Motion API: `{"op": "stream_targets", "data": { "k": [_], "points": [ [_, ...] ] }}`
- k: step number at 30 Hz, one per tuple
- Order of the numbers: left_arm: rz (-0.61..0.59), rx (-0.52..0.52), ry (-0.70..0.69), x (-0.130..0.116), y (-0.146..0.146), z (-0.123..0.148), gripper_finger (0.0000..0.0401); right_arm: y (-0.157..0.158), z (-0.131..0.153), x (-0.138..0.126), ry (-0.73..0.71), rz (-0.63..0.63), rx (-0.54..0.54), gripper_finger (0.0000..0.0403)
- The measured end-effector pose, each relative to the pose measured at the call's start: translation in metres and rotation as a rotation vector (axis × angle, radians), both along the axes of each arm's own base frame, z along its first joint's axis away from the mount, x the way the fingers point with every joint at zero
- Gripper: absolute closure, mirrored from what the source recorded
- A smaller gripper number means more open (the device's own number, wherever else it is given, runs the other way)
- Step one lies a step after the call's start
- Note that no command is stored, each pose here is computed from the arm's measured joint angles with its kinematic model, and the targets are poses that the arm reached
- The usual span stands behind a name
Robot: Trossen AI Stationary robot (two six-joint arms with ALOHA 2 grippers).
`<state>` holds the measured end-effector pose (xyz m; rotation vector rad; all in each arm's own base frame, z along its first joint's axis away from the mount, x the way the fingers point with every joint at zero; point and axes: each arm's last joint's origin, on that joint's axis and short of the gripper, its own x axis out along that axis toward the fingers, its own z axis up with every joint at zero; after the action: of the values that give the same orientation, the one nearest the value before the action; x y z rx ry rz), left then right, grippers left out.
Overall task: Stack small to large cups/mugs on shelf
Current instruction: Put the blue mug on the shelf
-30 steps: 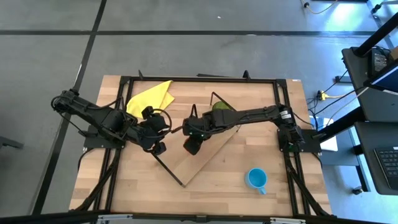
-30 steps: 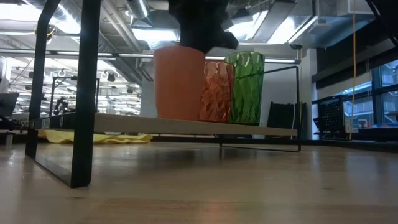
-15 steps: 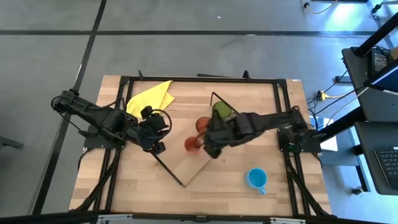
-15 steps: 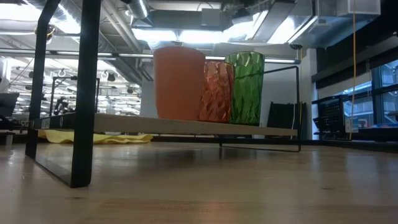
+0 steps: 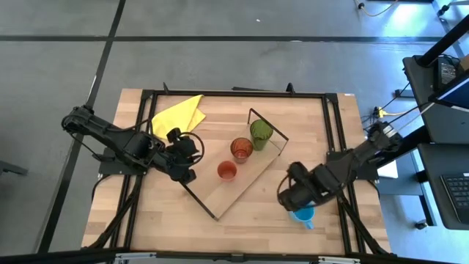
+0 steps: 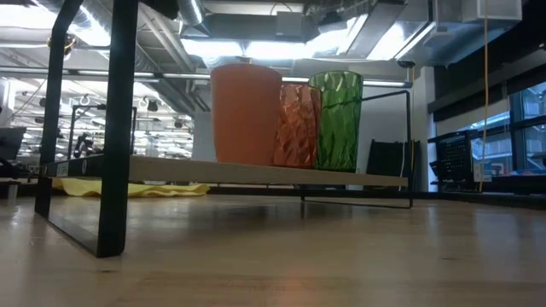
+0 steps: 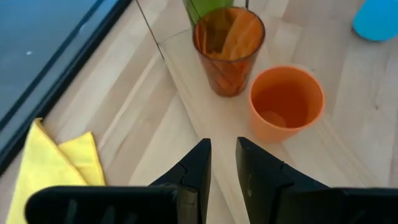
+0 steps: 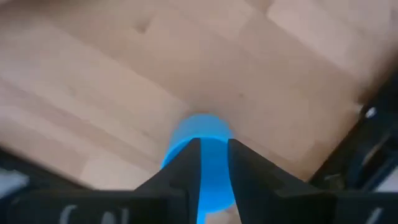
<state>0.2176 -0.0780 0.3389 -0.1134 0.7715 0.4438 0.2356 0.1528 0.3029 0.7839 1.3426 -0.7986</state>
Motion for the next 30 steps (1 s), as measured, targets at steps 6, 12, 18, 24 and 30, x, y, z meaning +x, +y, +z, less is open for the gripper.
{"op": "stream_targets", "data": {
  "k": [6,12,18,24,30],
  "points": [
    [-0.018,-0.036,-0.041,0.005,-0.003,-0.002,0.0332,0.007,-0.033,-0.036,-0.102,-0.179,0.113,0.0329],
    [-0.019,-0.044,-0.057,0.006,-0.003,-0.001,0.0332,0.001,-0.06,-0.064,-0.122,-0.236,0.155,0.034],
    [-0.027,-0.061,-0.053,0.006,-0.004,-0.001,0.0332,-0.001,-0.071,-0.076,-0.072,-0.203,0.129,0.0336],
    [-0.023,-0.064,-0.054,0.006,-0.003,-0.001,0.0332,0.002,-0.073,-0.075,-0.074,-0.192,0.168,0.0307],
    [-0.001,-0.063,-0.055,0.008,0.002,-0.001,0.0332,0.003,-0.073,-0.075,-0.079,-0.2,0.176,0.0267]
  ]
}}
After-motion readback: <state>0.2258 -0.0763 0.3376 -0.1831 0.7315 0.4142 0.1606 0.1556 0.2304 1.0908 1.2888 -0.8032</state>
